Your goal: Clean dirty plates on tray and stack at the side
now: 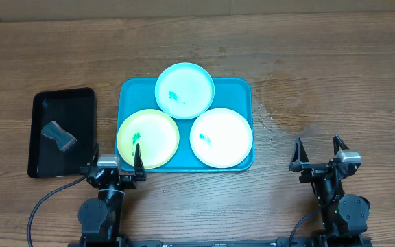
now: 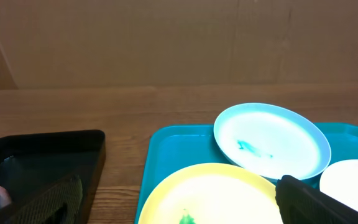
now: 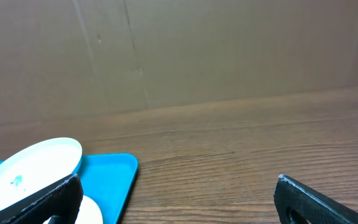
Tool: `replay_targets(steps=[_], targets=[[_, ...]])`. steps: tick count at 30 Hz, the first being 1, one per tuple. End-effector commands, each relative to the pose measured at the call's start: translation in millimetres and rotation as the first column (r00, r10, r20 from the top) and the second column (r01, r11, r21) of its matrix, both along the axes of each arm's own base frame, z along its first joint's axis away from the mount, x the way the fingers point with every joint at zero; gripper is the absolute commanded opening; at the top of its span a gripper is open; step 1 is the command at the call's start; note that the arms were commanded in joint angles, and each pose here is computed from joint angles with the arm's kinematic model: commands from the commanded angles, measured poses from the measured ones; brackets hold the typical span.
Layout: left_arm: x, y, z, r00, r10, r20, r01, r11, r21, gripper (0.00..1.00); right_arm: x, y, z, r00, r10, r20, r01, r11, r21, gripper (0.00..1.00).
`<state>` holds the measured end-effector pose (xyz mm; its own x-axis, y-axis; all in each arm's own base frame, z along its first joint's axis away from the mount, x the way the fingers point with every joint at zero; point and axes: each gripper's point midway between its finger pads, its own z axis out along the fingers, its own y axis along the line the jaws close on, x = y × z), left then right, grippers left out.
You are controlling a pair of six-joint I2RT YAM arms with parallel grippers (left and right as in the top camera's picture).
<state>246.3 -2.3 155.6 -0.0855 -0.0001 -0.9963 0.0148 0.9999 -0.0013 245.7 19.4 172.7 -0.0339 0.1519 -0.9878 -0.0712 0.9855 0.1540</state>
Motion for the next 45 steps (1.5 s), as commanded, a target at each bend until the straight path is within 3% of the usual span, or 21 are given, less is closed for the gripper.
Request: replay_targets(steps=[1, 3, 5, 7, 8, 11, 14, 18, 20, 22, 25, 29, 33, 35, 36, 39, 42, 45], targets=[[0, -2, 1, 1.0, -0.009, 0.013, 0.009, 1.0, 0.011, 0.99, 0, 0, -2, 1.0, -0.002, 0.003, 0.002, 1.0, -0.003, 1.0], [-1, -23, 19, 0.988, -0.127, 0.083, 0.133, 0.988, -0.077, 1.0, 0, 0, -2, 1.0, -0.002, 0.003, 0.002, 1.0, -0.003, 1.0], [-13, -62, 41, 0.925, -0.34, 0.168, 0.371, 0.905, -0.208, 1.0, 0, 0, -2, 1.0, -0.002, 0.003, 0.002, 1.0, -0.003, 1.0], [-32, -88, 73, 0.826, -0.486, 0.286, 0.552, 0.802, -0.229, 0.99, 0, 0, -2, 1.0, -0.002, 0.003, 0.002, 1.0, -0.003, 1.0], [-38, -92, 88, 0.791, -0.506, 0.343, 0.586, 0.788, -0.189, 0.99, 0, 0, -2, 1.0, -0.002, 0.003, 0.002, 1.0, -0.003, 1.0], [-57, -86, 136, 0.705, -0.475, 0.526, 0.579, 0.815, -0.041, 1.0, 0, 0, -2, 1.0, -0.002, 0.003, 0.002, 1.0, -0.003, 1.0], [-79, -69, 181, 0.614, -0.381, 0.691, 0.477, 0.877, 0.06, 1.0, 0, 0, -2, 1.0, -0.002, 0.003, 0.002, 1.0, -0.003, 1.0], [-84, -49, 220, 0.628, -0.268, 0.73, 0.329, 0.942, 0.063, 1.0, 0, 0, -2, 1.0, -0.002, 0.003, 0.002, 1.0, -0.003, 1.0], [-76, -44, 234, 0.687, -0.246, 0.684, 0.246, 0.964, 0.099, 1.0, 0, 0, -2, 1.0, -0.002, 0.003, 0.002, 1.0, -0.003, 1.0], [-56, -33, 241, 0.789, -0.19, 0.585, 0.172, 0.981, 0.087, 1.0, 0, 0, -2, 1.0, -0.002, 0.003, 0.002, 1.0, -0.003, 1.0], [-19, -9, 236, 0.939, -0.054, 0.339, 0.048, 0.999, 0.026, 1.0, 0, 0, -2, 1.0, -0.002, 0.003, 0.002, 1.0, -0.003, 1.0], [26, 1, 219, 1.0, 0.0, 0.001, 0.0, 0.998, 0.058, 1.0, 0, 0, -2, 1.0, -0.002, 0.003, 0.002, 1.0, -0.003, 1.0], [58, -8, 195, 0.975, -0.052, -0.217, 0.064, 0.997, 0.049, 1.0, 0, 0, -2, 1.0, -0.002, 0.003, 0.002, 1.0, -0.003, 1.0], [72, 15, 183, 0.955, 0.076, -0.287, -0.061, 0.996, 0.061, 1.0, 0, 0, -2, 1.0, -0.002, 0.003, 0.002, 1.0, -0.003, 1.0], [77, 37, 180, 0.929, 0.201, -0.311, -0.197, 0.979, 0.044, 1.0, 0, 0, -2, 1.0, -0.002, 0.003, 0.002, 1.0, -0.003, 1.0], [76, 99, 166, 0.79, 0.489, -0.37, -0.537, 0.843, -0.034, 0.99, 0, 0, -2, 1.0, -0.002, 0.003, 0.002, 1.0, -0.003, 1.0], [79, 132, 136, 0.696, 0.554, -0.458, -0.666, 0.736, -0.122, 0.99, 0, 0, -2, 1.0, -0.002, 0.003, 0.002, 1.0, -0.003, 1.0], [78, 149, 102, 0.624, 0.543, -0.562, -0.702, 0.706, -0.097, 1.0, 0, 0, -2, 1.0, -0.002, 0.003, 0.002, 1.0, -0.003, 1.0]])
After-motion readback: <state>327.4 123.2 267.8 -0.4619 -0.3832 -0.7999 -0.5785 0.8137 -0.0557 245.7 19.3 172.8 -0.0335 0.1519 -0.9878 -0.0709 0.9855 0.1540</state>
